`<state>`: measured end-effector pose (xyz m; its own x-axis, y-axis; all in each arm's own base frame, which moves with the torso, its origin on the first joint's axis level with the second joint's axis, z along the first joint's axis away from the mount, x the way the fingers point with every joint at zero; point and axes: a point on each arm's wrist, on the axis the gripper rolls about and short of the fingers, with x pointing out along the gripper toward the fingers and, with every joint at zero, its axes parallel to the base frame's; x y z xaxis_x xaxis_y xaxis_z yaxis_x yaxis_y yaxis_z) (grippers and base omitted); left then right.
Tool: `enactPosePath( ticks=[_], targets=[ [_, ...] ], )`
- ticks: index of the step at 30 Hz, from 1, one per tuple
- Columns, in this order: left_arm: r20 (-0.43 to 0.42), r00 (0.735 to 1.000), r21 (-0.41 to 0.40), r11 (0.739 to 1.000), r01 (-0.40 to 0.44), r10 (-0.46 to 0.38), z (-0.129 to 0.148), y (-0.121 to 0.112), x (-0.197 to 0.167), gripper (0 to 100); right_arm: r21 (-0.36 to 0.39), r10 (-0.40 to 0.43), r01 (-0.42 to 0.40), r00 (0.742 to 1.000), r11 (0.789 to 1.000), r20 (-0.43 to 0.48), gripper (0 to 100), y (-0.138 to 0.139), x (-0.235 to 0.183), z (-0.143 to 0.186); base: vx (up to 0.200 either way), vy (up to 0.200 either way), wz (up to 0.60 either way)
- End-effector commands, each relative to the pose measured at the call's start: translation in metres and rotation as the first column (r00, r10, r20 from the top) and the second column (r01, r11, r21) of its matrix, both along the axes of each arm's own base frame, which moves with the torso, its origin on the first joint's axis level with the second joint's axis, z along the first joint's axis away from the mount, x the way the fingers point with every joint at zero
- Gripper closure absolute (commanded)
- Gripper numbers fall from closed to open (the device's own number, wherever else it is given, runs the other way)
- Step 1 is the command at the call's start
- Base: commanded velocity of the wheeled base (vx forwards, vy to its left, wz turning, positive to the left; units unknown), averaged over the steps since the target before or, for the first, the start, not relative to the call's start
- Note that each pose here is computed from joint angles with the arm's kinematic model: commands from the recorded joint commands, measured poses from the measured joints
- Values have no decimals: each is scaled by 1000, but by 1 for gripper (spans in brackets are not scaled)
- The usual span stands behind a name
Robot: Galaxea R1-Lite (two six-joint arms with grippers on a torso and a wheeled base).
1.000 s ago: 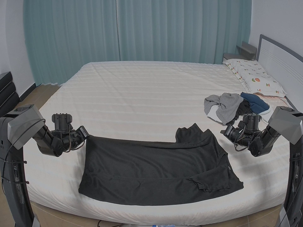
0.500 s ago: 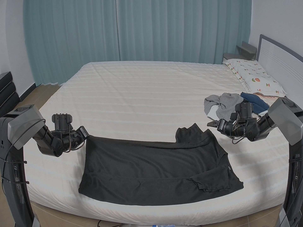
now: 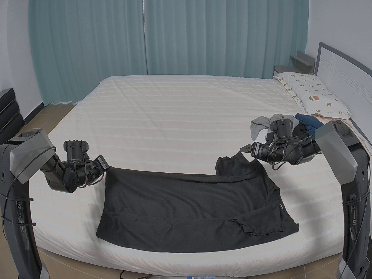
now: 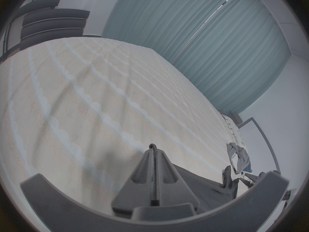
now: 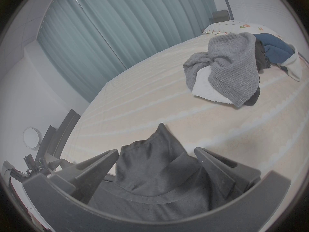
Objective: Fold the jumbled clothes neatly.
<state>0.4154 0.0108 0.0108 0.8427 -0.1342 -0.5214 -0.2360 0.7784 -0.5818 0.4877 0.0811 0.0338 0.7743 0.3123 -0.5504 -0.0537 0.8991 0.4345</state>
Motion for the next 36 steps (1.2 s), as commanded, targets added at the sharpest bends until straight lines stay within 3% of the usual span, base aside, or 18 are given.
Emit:
enactPosePath(
  ticks=[1, 19, 20, 26, 36],
  targets=[
    [-5, 1000, 0, 1000, -1, 1, -2, 0, 0, 100, -8, 0, 0, 1000, 1000, -17, 0, 0, 5, -15, 0, 0, 0],
    [-4, 1000, 1, 1000, 0, 0, -2, 0, 0, 100, -51, -13, 13, 1000, 999, -10, 0, -5, 9, -33, 0, 0, 0],
    [-4, 1000, 1, 1000, 0, 0, -2, 0, 0, 100, -55, -12, 11, 1000, 998, -10, 100, -5, 9, -33, 0, 0, 0],
    [-4, 1000, 2, 1000, 1, -1, -2, 0, 0, 100, -71, -8, 7, 1000, 997, -15, 100, -6, 7, -35, 0, 0, 0],
    [7, 1000, 8, 1000, 3, -3, 1, 1, 1, 100, -56, -80, 78, 996, 995, -29, 100, -34, -4, -18, 0, 0, 0]
  ],
)
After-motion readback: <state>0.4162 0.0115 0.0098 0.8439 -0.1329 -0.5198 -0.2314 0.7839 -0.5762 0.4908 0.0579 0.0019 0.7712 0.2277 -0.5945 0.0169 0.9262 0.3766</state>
